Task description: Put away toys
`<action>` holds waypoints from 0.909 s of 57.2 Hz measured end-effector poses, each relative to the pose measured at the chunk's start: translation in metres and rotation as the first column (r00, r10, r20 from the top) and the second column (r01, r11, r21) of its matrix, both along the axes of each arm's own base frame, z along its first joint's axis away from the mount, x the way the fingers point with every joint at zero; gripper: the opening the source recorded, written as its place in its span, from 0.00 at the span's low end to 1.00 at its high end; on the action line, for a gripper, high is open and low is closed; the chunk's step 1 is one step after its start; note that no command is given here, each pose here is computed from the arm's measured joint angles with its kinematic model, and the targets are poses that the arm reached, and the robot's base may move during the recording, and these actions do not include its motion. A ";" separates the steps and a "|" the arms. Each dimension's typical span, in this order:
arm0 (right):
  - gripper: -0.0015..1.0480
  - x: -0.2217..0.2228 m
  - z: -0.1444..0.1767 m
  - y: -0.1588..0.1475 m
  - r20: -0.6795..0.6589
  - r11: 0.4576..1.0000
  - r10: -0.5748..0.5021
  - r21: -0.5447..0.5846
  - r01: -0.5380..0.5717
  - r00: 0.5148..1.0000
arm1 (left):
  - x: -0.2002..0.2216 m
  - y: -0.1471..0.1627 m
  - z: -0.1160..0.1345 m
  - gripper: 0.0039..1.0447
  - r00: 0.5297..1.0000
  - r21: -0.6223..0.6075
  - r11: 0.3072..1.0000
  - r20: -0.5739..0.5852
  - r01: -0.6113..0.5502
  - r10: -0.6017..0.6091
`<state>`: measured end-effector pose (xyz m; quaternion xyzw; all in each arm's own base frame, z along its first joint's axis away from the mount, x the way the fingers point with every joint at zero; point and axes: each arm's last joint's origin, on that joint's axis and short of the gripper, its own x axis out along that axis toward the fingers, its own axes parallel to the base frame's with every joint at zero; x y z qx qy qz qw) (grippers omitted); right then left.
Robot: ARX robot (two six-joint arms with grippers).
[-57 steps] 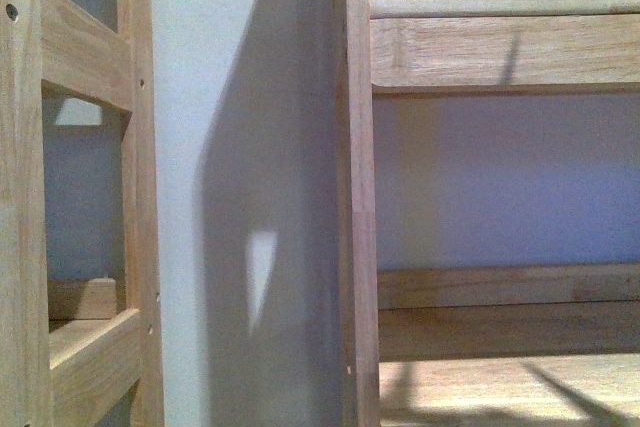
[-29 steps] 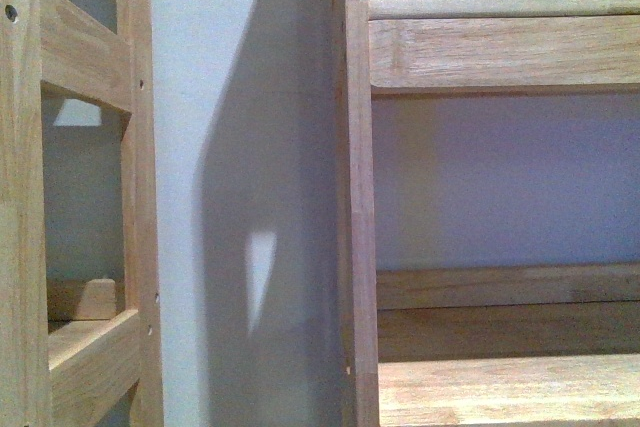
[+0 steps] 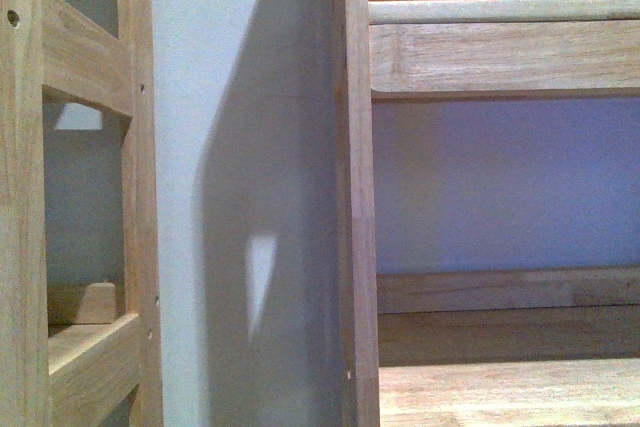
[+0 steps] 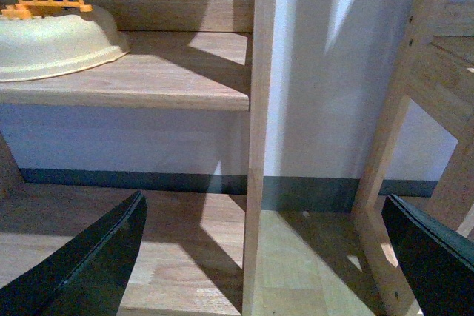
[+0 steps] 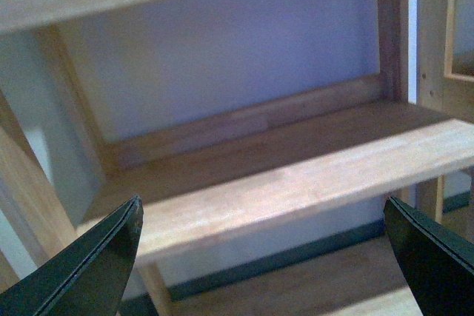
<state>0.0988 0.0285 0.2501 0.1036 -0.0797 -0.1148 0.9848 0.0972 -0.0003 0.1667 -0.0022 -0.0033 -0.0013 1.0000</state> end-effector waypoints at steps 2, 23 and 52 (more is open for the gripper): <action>0.94 0.000 -0.008 0.001 -0.028 1.000 -0.002 -0.008 0.002 1.000 | 0.000 0.000 0.000 0.94 1.000 0.000 1.000 0.000 0.000 0.000; 0.64 -0.001 -0.026 -0.007 -0.177 0.956 0.220 -0.158 -0.249 0.959 | 0.000 0.000 0.000 0.94 1.000 0.000 1.000 0.000 0.000 0.000; 0.03 -0.001 -0.063 -0.028 -0.190 0.952 0.214 -0.179 -0.248 0.958 | 0.000 0.000 0.000 0.94 1.000 0.000 1.000 0.000 0.000 0.000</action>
